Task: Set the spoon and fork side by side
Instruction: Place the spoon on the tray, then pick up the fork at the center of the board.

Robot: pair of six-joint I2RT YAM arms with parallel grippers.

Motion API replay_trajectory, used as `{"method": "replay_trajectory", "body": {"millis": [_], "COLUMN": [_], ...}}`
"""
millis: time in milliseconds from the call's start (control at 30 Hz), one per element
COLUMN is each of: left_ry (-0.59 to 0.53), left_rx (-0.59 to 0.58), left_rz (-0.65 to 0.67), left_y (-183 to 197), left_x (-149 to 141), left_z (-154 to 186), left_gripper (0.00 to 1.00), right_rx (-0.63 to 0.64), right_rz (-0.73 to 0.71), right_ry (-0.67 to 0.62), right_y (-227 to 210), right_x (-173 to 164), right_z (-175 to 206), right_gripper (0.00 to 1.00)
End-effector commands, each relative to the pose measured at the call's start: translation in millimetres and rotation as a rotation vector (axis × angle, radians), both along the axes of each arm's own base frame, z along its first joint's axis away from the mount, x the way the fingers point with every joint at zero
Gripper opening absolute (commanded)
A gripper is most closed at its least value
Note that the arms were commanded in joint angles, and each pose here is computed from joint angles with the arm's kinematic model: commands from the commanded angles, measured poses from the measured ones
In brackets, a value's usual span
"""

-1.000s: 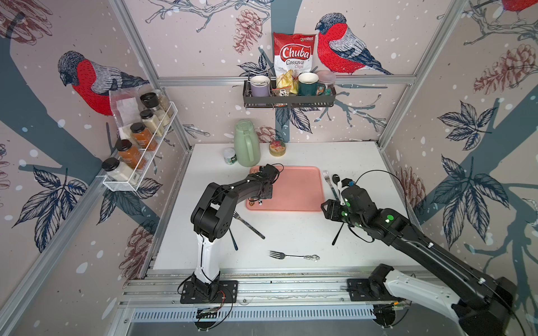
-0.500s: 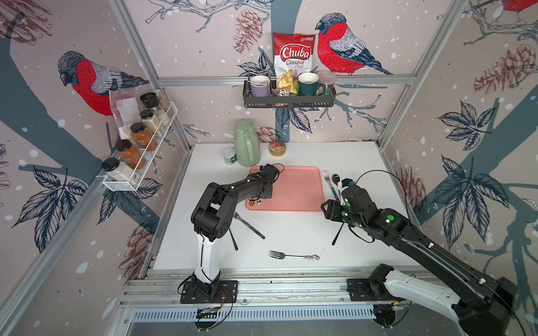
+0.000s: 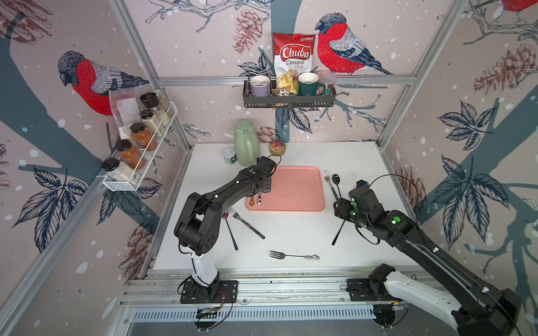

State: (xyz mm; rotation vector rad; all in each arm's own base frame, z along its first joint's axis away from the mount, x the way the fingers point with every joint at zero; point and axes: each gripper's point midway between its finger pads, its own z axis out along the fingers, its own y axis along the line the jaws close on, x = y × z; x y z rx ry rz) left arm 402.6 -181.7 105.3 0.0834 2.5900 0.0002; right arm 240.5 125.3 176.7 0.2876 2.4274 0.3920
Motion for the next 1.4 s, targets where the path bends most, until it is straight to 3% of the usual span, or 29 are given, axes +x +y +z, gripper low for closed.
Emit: {"method": "replay_trajectory", "body": {"millis": [0, 100, 200, 433, 633, 900, 1033, 1367], "left_ry": [-0.012, -0.024, -0.027, -0.029, -0.079, -0.108, -0.102, -0.101], "left_rx": [-0.026, -0.074, -0.11, -0.187, -0.287, -0.318, -0.31, -0.327], "left_rz": [-0.021, -0.04, -0.096, -0.15, -0.148, -0.155, -0.154, -0.172], "left_y": [2.2, 0.2, -8.3, -4.0, 3.1, 8.3, 9.6, 6.1], "left_x": [-15.3, -25.8, -41.6, -82.6, -109.9, -122.2, -123.4, -124.8], "left_z": [25.8, 37.1, 43.4, 51.4, 65.9, 79.1, 75.9, 77.2], "left_gripper": [0.38, 0.38, 0.38, 0.39, 0.41, 0.41, 0.41, 0.41], "right_rx": [-0.07, -0.042, -0.004, -0.054, -0.234, -0.476, -0.438, -0.283], "right_rz": [-0.125, -0.122, -0.027, 0.407, 0.737, 1.107, 1.21, 1.34], "right_ry": [0.103, 0.142, 0.158, 0.084, 0.049, 0.148, 0.203, 0.259], "right_y": [-35.0, -37.0, -20.3, 64.9, 125.2, 183.3, 195.6, 201.4], "right_x": [-7.8, -10.7, -16.0, -48.7, -82.3, -113.4, -128.8, -167.6], "right_z": [-25.3, -35.9, -42.1, -42.0, -57.7, -120.1, -132.4, -120.9], "right_gripper": [0.6, 0.59, 0.58, 0.57, 0.57, 0.5, 0.5, 0.55]}}
